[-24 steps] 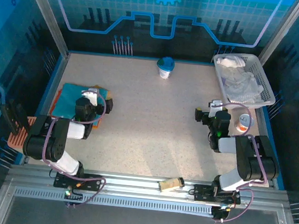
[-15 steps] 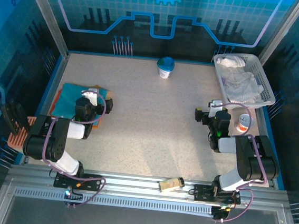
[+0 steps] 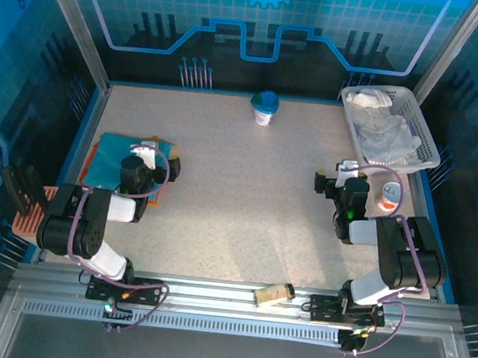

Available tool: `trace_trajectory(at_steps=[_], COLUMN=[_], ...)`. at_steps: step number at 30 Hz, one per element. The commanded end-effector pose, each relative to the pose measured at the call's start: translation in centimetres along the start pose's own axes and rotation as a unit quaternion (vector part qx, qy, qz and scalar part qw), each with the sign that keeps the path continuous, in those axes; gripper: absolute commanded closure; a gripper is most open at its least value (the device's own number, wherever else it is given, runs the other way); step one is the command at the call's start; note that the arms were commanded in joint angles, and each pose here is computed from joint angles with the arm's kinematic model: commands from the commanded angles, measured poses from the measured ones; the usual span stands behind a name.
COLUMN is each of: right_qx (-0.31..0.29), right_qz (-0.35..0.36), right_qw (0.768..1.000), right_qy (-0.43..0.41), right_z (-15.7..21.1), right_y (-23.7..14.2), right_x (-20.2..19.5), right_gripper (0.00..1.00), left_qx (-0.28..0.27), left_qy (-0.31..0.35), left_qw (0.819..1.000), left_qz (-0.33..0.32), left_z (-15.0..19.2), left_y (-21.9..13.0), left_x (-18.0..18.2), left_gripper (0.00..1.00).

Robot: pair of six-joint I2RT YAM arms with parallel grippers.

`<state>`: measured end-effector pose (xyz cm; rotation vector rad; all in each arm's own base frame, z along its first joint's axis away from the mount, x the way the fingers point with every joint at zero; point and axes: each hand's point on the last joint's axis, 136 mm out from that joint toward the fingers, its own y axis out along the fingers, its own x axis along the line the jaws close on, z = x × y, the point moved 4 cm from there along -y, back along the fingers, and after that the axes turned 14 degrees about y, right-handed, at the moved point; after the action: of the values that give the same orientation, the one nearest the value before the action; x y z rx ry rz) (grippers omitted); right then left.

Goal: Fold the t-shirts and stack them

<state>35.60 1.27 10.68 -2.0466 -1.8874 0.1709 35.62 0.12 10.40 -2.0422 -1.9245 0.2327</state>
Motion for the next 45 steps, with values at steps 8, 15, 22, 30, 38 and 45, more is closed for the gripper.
trace_trajectory(at_steps=[8,15,22,30,38,45], right_qx=[-0.014,-0.022,0.026,0.083,0.116,0.082], right_qz=[0.026,0.062,0.096,0.132,0.185,0.207], right_qw=[0.999,0.998,0.995,0.972,0.934,0.945], right_qy=[-0.026,0.007,0.031,0.178,0.284,0.239], right_z=[-2.6,-11.0,-16.6,-19.9,-19.5,-20.7], right_y=[-0.7,-2.8,-0.6,2.5,7.1,8.8], right_x=[1.1,2.1,2.8,-1.0,-6.1,-5.8], right_gripper=[0.00,0.00,0.00,0.00,0.00,0.07], left_qx=[0.007,0.006,0.062,0.153,0.217,0.250], left_qy=[0.017,-0.058,-0.095,-0.133,-0.114,-0.093], left_qw=[1.000,0.998,0.993,0.976,0.960,0.951], left_qz=[-0.001,-0.023,0.018,0.081,0.136,0.159], left_z=[-3.5,-8.7,-11.2,-12.2,-9.4,-8.2], left_y=[-1.1,-2.5,-2.9,-5.0,-6.2,-6.0], left_x=[-0.2,0.9,-1.7,-4.0,-6.8,-8.6], left_gripper=[0.01,0.01,0.01,0.01,0.02,0.07])
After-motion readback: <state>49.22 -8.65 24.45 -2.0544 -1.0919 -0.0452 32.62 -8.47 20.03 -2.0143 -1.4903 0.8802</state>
